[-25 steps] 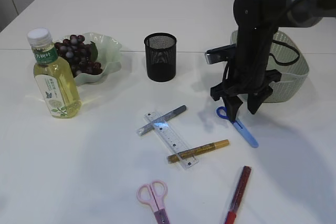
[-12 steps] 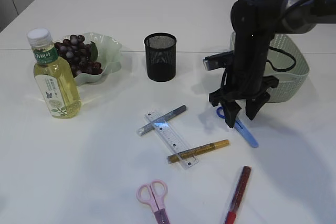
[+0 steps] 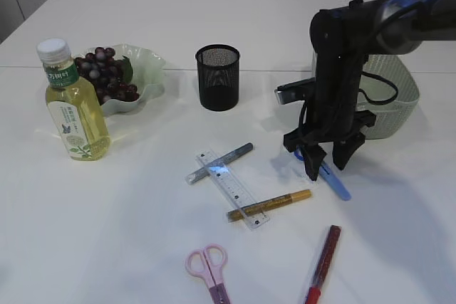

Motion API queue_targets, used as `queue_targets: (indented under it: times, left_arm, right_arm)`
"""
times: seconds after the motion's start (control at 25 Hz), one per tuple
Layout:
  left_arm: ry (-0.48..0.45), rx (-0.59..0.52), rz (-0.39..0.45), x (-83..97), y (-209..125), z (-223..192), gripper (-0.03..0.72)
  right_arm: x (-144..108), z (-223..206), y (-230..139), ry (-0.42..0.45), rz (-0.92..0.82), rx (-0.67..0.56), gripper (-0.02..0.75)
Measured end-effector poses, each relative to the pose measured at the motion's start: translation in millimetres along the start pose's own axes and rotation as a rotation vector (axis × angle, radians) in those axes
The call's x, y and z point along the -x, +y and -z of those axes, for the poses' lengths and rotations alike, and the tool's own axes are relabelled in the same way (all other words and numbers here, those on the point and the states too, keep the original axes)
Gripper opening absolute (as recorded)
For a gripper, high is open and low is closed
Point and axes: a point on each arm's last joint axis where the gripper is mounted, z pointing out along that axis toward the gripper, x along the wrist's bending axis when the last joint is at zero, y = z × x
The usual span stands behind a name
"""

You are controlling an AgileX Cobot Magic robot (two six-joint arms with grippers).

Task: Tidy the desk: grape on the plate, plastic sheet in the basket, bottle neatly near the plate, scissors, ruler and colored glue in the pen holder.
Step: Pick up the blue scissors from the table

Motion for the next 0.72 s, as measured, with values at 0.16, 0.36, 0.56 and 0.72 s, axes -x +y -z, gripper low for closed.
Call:
queue_targets:
  times: [0.16, 0.36, 0.56, 0.72]
  left_arm:
    - [0.000, 0.000, 0.000, 0.0, 0.0, 0.0, 0.361]
    - [0.000, 0.000, 0.000, 0.0, 0.0, 0.0, 0.361]
    - [-0.002, 0.000, 0.001, 0.1, 0.0, 0.0, 0.360]
    - [-0.002, 0.000, 0.001, 0.1, 0.0, 0.0, 0.359]
  right_arm:
    - [0.0, -3.4, 0.4, 0.001, 0.002, -0.008, 0.458]
    - [0.0, -3.4, 0.4, 0.001, 0.007, -0.008, 0.458]
    - [0.0, -3.4, 0.6, 0.000, 0.009, -0.006, 0.457]
    - [0.0, -3.4, 0.6, 0.000, 0.009, -0.006, 0.458]
